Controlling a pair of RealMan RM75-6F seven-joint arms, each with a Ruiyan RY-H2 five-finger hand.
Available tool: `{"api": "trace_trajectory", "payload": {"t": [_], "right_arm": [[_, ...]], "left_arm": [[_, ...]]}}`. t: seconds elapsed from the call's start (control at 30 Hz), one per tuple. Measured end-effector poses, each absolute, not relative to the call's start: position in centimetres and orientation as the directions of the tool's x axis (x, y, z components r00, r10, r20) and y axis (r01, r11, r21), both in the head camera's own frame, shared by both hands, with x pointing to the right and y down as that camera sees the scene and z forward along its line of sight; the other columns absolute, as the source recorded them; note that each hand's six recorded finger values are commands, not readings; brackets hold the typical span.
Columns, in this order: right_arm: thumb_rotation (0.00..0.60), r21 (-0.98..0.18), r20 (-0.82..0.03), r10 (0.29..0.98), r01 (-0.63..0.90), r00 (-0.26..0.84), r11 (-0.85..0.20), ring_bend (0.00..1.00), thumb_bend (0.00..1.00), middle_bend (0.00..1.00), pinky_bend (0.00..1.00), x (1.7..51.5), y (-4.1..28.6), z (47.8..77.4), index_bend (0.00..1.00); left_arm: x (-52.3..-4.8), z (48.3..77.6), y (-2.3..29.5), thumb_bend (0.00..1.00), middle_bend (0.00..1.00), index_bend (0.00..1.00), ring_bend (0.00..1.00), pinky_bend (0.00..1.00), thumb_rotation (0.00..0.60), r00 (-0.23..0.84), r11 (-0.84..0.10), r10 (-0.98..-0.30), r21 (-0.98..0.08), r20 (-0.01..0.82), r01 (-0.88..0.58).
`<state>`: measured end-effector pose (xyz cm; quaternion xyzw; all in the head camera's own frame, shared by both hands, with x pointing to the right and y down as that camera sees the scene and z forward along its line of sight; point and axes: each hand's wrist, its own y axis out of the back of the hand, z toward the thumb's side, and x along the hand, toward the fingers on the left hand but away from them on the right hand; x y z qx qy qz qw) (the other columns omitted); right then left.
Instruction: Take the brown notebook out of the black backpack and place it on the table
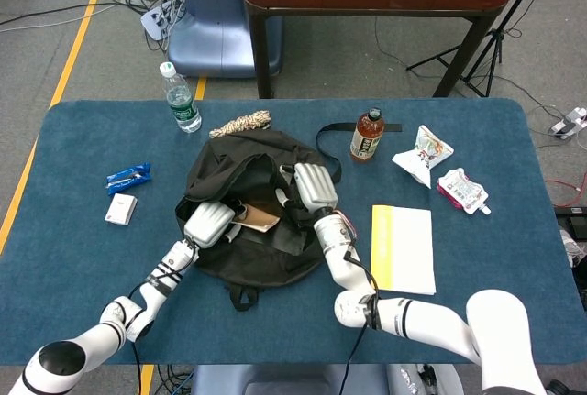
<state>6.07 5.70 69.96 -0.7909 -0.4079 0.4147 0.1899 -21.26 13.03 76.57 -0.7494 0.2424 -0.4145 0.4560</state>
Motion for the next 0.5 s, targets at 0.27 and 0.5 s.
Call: {"api": "trace_trajectory", "payload": {"t": [0.27, 0.5], "right_arm": [[0.600, -0.636, -0.500, 0.806, 0.497, 0.316, -0.590, 0.46, 0.53, 0.57, 0.59, 6.5, 5.4, 69.8, 0.79], [0.600, -0.632, -0.501, 0.802, 0.496, 0.325, -0.595, 0.47, 0.53, 0.57, 0.59, 6.5, 5.4, 69.6, 0.79]], "left_arm": [[-21.5, 75.9, 13.0, 0.55, 0.64, 0.68, 0.55, 0.41, 0.600, 0.542, -0.462, -0.759, -0.885, 0.362, -0.056], [-22.4, 74.4, 13.5, 0.55, 0.67, 0.70, 0.56, 0.41, 0.600, 0.569, -0.443, -0.762, -0.890, 0.310, -0.107]]}}
